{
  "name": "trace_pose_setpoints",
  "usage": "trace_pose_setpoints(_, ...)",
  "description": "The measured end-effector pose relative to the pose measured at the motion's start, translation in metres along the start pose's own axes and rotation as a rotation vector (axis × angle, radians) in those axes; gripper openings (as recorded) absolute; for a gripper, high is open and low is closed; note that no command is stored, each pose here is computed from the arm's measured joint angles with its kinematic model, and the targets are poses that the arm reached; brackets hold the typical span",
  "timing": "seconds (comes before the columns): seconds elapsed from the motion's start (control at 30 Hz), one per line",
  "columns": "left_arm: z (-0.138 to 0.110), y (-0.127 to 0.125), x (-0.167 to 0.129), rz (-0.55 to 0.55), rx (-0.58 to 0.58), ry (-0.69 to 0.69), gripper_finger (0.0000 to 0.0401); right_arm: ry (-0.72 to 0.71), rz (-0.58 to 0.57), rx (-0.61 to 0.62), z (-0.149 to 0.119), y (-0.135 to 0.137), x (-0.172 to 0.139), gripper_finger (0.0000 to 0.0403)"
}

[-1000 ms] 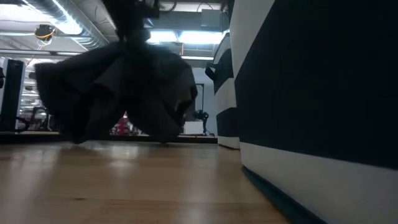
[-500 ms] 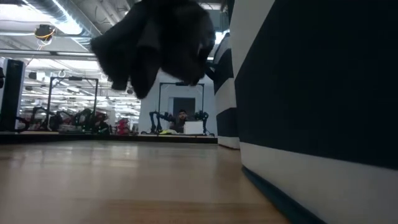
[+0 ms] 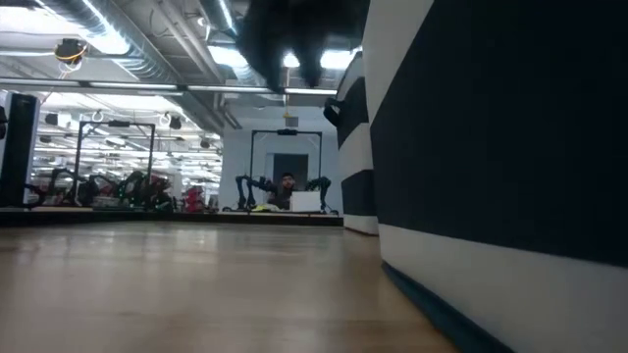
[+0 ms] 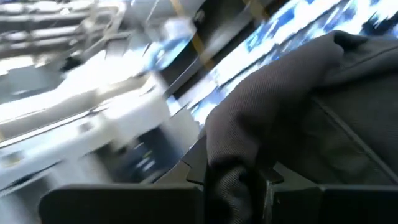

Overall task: Sort clothes
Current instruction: Put the black shorts into the top laundry bin

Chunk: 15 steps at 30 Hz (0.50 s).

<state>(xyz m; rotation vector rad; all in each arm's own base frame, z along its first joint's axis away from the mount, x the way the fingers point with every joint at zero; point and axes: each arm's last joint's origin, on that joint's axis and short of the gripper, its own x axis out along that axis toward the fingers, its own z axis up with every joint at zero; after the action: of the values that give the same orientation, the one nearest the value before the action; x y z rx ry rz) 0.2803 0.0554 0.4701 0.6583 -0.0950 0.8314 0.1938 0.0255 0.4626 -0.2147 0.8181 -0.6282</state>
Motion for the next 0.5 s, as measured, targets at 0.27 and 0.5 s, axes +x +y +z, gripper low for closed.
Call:
trace_pose_setpoints(0.27, -0.015, -0.007, 0.030, -0.087, -0.231, -0.248, 0.0039, -0.014, -0.041, -0.012, 0.000, -0.001, 0.000, 0.0177)
trace_pose_setpoints(0.5, -0.036, -0.028, 0.061, -0.187, -0.340, -0.354, 0.0040, -0.014, -0.042, -0.015, 0.000, -0.001, 0.000, 0.0177)
